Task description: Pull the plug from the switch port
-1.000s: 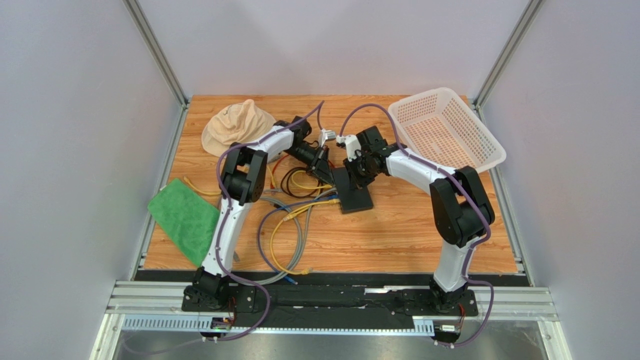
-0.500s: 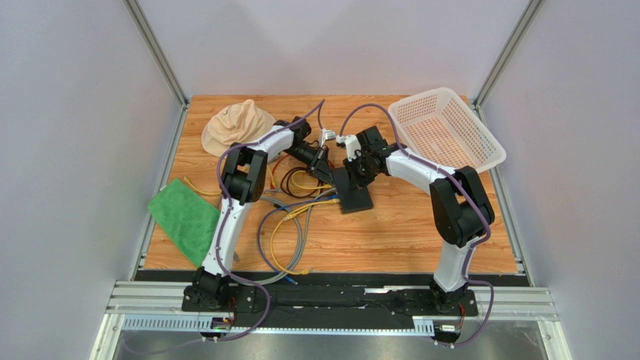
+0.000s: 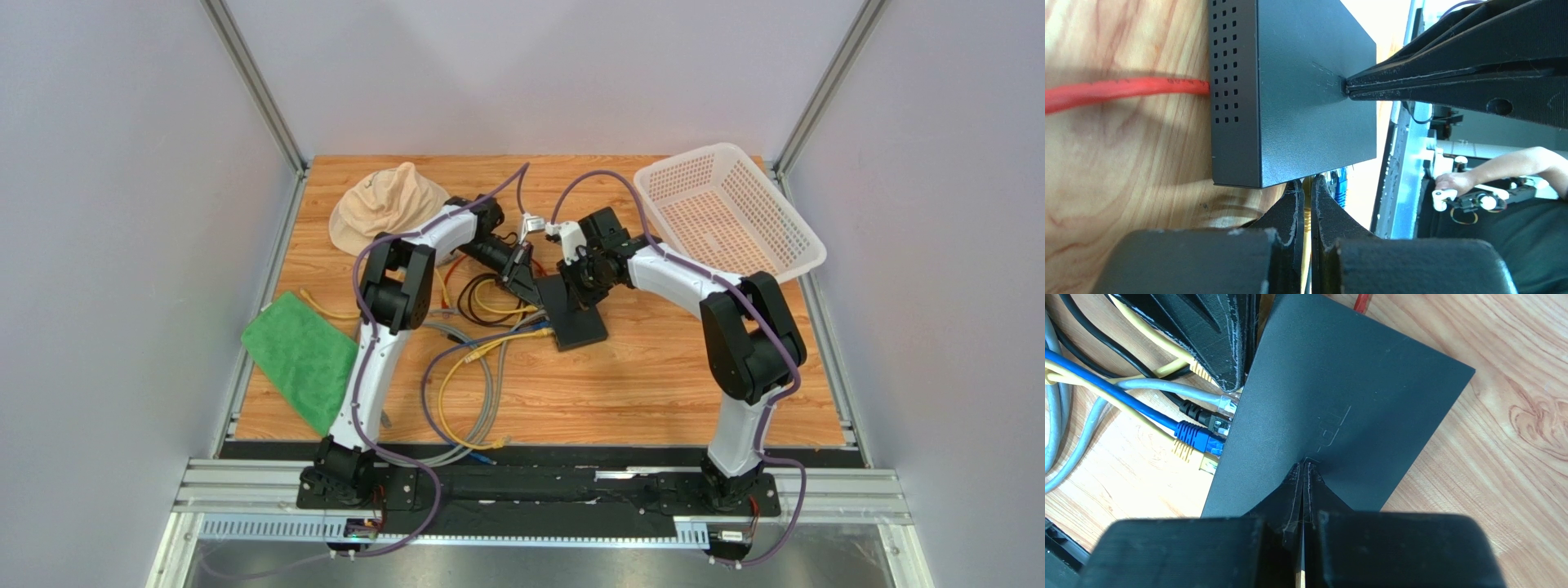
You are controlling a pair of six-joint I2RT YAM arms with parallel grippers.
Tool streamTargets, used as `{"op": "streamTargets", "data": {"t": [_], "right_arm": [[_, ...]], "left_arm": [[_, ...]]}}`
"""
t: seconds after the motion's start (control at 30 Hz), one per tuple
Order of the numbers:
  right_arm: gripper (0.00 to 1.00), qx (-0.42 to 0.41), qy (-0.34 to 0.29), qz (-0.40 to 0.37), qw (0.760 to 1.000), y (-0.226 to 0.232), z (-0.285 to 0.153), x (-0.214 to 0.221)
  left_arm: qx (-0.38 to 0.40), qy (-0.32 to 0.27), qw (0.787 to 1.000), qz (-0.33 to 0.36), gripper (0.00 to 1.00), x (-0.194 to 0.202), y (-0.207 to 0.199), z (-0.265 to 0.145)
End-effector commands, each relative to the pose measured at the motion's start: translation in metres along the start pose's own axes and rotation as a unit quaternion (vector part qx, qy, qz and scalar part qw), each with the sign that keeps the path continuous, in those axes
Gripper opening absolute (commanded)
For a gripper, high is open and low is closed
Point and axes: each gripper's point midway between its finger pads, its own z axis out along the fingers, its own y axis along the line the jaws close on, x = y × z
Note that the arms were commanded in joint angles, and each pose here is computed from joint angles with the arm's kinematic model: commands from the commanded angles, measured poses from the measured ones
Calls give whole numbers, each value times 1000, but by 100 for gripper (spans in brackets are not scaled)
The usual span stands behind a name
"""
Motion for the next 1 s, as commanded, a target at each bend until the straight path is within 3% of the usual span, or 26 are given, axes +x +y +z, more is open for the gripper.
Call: {"op": "streamTargets", "data": {"t": [0.0, 0.23, 0.37, 0.47, 0.63, 0.77, 0.97], "right_arm": [[0, 8, 52, 1, 999, -5, 16, 33], [0, 23, 56, 7, 998, -10, 17, 36], [0, 23, 55, 8, 998, -10, 17, 34], [0, 23, 56, 8, 998, -11, 18, 34], [0, 23, 56, 6, 998, -11, 20, 34], [0, 22, 53, 4, 998, -11, 20, 35], [0, 25, 43, -1, 999, -10, 18, 32]], "left_arm": [[-19, 14, 1000, -1, 0, 13, -1, -11], [-55, 26, 997, -53, 0, 24, 8, -21], [-88, 16, 996, -28, 0, 21, 4, -35], [-104, -10, 994, -3, 0, 4, -11, -58], [-88, -112, 989, 44, 0, -46, -55, -121], [-169, -138, 973, 77, 0, -54, -45, -171], [-353, -148, 921, 70, 0, -46, 7, -264]]}}
